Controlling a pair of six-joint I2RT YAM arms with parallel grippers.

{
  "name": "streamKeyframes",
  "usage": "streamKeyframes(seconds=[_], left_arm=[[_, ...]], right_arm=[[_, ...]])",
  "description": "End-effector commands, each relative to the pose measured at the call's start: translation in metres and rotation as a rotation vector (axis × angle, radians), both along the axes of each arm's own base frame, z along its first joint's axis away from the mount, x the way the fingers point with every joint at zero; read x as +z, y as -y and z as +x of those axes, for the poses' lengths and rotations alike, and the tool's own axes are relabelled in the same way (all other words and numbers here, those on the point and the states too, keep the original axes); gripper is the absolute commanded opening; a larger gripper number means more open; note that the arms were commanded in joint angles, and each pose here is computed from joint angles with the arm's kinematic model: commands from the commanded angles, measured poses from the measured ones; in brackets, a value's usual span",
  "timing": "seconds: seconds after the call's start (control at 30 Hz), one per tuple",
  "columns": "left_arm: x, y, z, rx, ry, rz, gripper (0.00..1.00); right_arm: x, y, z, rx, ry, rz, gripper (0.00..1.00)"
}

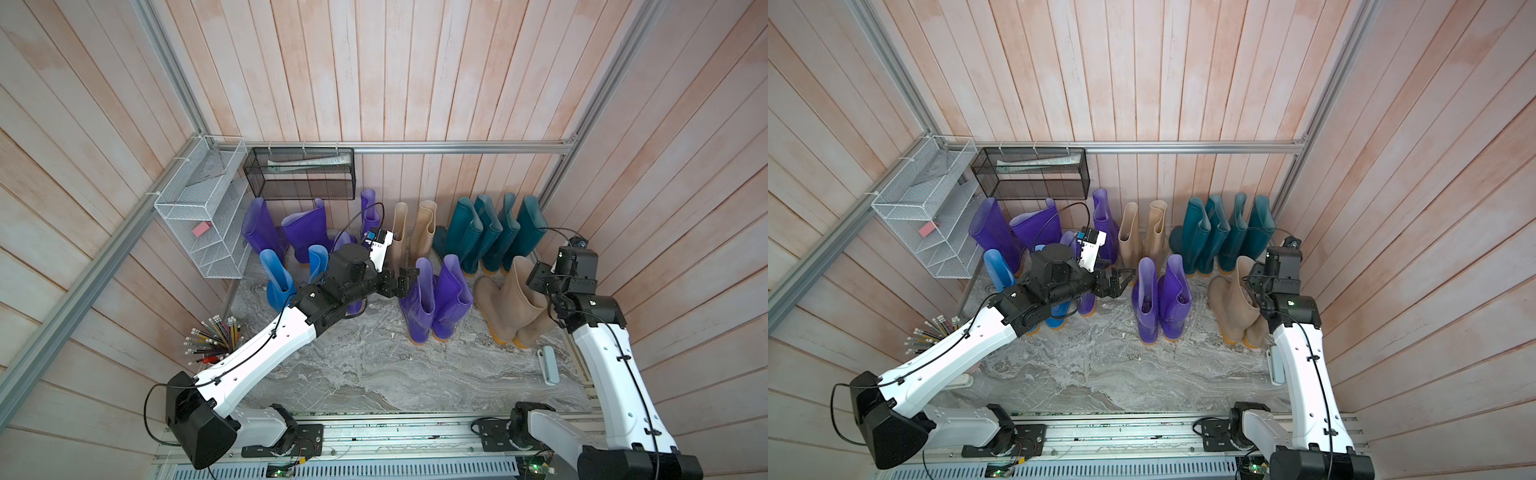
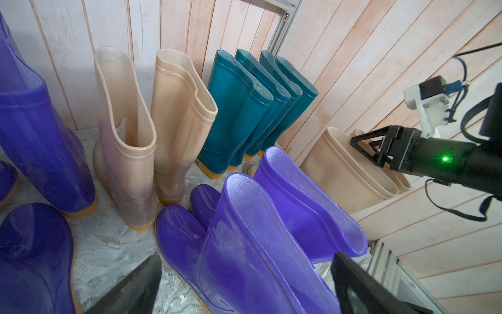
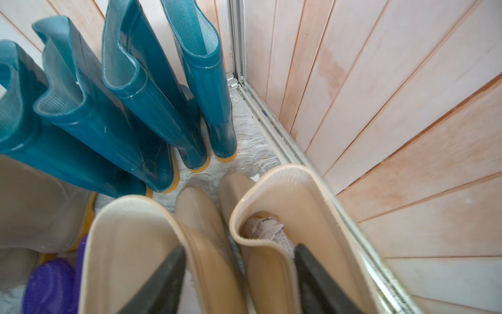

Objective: Match and arrange rain boots in pairs
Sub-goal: Adjust a pair of rain boots at the center of the board.

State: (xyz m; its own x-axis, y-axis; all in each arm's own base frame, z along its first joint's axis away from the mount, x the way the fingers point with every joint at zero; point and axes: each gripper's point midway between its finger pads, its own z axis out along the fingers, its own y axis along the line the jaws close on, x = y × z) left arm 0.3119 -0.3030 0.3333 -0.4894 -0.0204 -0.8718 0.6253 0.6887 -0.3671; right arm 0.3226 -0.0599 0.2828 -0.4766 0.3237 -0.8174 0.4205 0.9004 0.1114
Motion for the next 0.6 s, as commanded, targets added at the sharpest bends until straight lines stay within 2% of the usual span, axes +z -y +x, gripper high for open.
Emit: streamKeyframes(seconds=[0.0, 0.1, 0.27, 0.4, 0.57], left_arm=[[0.008, 0.0, -0.001, -0.014, 0.009, -0.038, 1.0], [0.012, -0.006, -0.003, 0.0, 0.025, -0.046, 1.0], [0.018, -0.016, -0.007, 0.023, 0.032, -0.05, 0.99], [0.024, -0.022, -0.011, 0.037, 0.045, -0.045, 0.98], [0.027, -0.027, -0.011, 0.054, 0.057, -0.048, 0.98]], right_arm=[[-0.012, -0.01, 0.003, 0.049, -0.023, 0.052, 0.4], [-0.014, -0.017, 0.007, 0.086, -0.034, 0.077, 0.16], [-0.008, -0.024, 0.009, 0.133, -0.028, 0.09, 0.0], [0.0, -0.032, 0.009, 0.172, 0.012, 0.109, 0.0], [0.032, -0.051, 0.006, 0.264, 0.087, 0.158, 0.0]])
